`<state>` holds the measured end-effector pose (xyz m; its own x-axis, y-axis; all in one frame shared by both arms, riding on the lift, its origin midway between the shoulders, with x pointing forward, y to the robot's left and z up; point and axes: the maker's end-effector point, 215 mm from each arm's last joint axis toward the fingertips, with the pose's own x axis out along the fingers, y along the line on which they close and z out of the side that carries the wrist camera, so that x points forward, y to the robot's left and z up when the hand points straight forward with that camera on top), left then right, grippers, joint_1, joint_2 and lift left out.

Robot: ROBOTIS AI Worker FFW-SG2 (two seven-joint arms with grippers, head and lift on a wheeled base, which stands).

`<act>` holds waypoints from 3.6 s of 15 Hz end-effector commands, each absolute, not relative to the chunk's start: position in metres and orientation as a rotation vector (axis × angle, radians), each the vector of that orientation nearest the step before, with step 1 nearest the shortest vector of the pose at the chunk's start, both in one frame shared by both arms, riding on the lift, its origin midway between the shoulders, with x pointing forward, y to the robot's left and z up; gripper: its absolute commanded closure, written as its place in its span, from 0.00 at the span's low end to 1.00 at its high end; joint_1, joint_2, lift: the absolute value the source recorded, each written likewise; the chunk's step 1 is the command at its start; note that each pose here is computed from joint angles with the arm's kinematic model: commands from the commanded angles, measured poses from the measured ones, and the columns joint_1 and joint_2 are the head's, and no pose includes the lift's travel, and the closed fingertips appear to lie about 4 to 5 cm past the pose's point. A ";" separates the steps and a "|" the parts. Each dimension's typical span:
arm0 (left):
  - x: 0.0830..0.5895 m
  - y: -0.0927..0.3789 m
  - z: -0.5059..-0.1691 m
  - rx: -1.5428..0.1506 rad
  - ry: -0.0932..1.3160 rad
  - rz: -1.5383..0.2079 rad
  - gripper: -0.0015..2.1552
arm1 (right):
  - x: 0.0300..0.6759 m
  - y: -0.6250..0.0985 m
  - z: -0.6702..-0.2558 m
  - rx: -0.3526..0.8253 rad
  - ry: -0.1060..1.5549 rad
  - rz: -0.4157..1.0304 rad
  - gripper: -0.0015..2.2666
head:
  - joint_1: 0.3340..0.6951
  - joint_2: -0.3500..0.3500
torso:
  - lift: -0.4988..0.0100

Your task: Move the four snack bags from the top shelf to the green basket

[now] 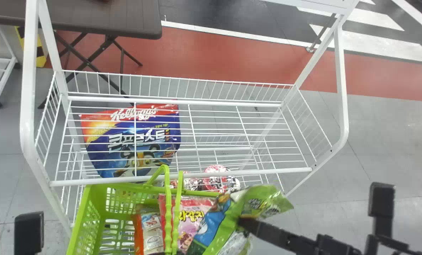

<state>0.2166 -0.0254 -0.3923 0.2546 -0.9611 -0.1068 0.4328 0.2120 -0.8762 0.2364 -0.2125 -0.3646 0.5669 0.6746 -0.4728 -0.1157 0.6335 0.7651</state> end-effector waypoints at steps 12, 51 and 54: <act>0.208 -0.036 -0.393 -0.834 0.811 -1.144 0.63 | 0.254 -0.165 -0.445 0.738 1.039 0.480 0.00 | 1.00 0.00 | 0.98; 0.194 -0.025 -0.414 -0.863 0.899 -1.091 0.63 | 0.407 -0.235 -0.263 0.048 -0.014 0.201 0.02 | 1.00 0.00 | 0.98; 0.194 -0.023 -0.414 -0.863 0.901 -1.087 0.63 | 0.408 -0.239 -0.263 0.049 -0.014 0.186 0.02 | 1.00 0.00 | 0.98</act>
<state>0.1940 -0.0240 -0.4140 0.2105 -0.9627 -0.1700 0.3480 0.2363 -0.9072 0.4077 -0.2383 -0.2636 0.9820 0.1884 0.0172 -0.1890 0.9809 0.0460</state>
